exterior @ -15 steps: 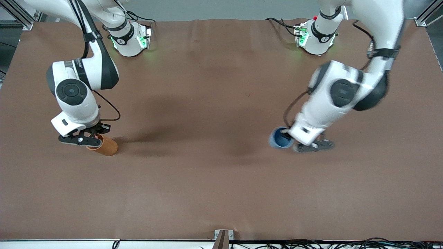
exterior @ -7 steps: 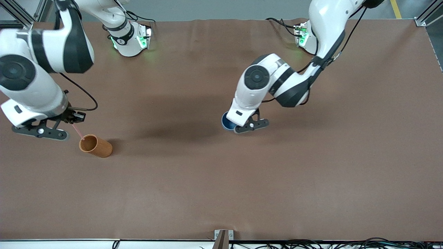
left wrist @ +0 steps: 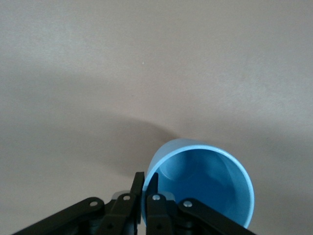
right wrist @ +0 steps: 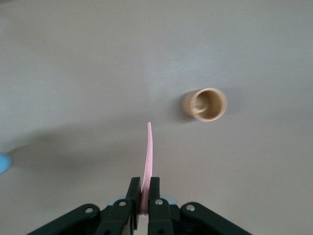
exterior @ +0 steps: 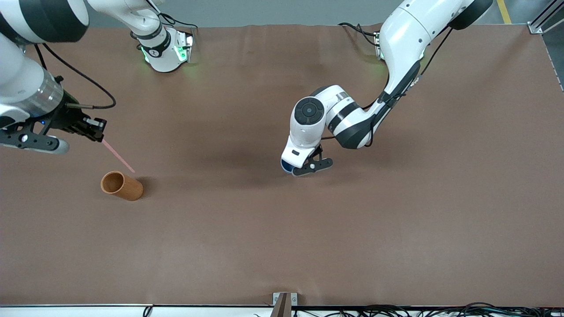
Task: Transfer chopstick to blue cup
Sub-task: 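Lift the chopstick with the right gripper while the left gripper carries the cup, then set the blue cup down and withdraw the left gripper while the right gripper approaches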
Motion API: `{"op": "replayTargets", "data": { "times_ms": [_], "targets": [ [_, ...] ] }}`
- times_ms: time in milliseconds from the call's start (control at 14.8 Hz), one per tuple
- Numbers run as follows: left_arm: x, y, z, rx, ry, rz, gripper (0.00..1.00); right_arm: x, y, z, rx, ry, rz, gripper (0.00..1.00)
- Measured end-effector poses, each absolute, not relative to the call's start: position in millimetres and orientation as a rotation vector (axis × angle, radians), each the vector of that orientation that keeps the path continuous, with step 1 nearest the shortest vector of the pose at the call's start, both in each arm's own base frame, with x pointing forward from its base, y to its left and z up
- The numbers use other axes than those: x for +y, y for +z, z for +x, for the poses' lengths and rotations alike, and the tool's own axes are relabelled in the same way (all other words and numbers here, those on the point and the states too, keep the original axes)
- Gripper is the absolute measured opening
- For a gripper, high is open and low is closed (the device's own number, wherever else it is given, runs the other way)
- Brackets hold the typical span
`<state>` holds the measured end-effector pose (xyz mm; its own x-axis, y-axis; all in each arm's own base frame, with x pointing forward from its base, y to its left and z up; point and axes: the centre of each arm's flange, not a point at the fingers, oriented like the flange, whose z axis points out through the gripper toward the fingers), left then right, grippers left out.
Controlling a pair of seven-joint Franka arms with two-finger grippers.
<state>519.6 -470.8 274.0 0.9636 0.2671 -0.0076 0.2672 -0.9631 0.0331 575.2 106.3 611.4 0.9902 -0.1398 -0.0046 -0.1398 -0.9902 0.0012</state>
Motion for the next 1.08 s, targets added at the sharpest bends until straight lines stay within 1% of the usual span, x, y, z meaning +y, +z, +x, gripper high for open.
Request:
{"op": "replayTargets", "data": {
  "times_ms": [136,339,407,542,610,746,881,949,1017,1085],
  "targets": [
    [-472,272,520,0.425,0.0,3.068,0.05,135,612,569,-0.174,-0.02,3.181,0.11],
    [-473,268,520,0.429,-0.004,3.063,0.07,186,618,558,-0.236,0.005,3.201,0.11],
    [-473,265,520,0.43,-0.008,3.064,0.11,205,622,552,-0.238,0.017,3.206,0.11],
    [-472,261,520,0.427,-0.009,3.068,0.12,242,628,542,-0.235,0.067,3.224,0.11],
    [-472,261,521,0.426,-0.008,3.068,0.18,256,629,540,-0.251,0.099,3.236,0.11],
    [-470,262,523,0.431,-0.004,3.064,0.36,277,625,538,-0.277,0.127,3.248,0.11],
    [-466,277,531,0.447,0.018,3.058,0.54,302,616,534,-0.308,0.124,3.252,0.11],
    [-462,297,535,0.454,0.031,3.063,0.6,318,610,530,-0.328,0.121,3.254,0.11],
    [-456,326,540,0.459,0.05,3.057,0.74,337,604,523,-0.343,0.114,3.255,0.11],
    [-448,362,546,0.456,0.07,3.04,0.83,355,596,517,-0.351,0.108,3.257,0.11]
  ]
}}
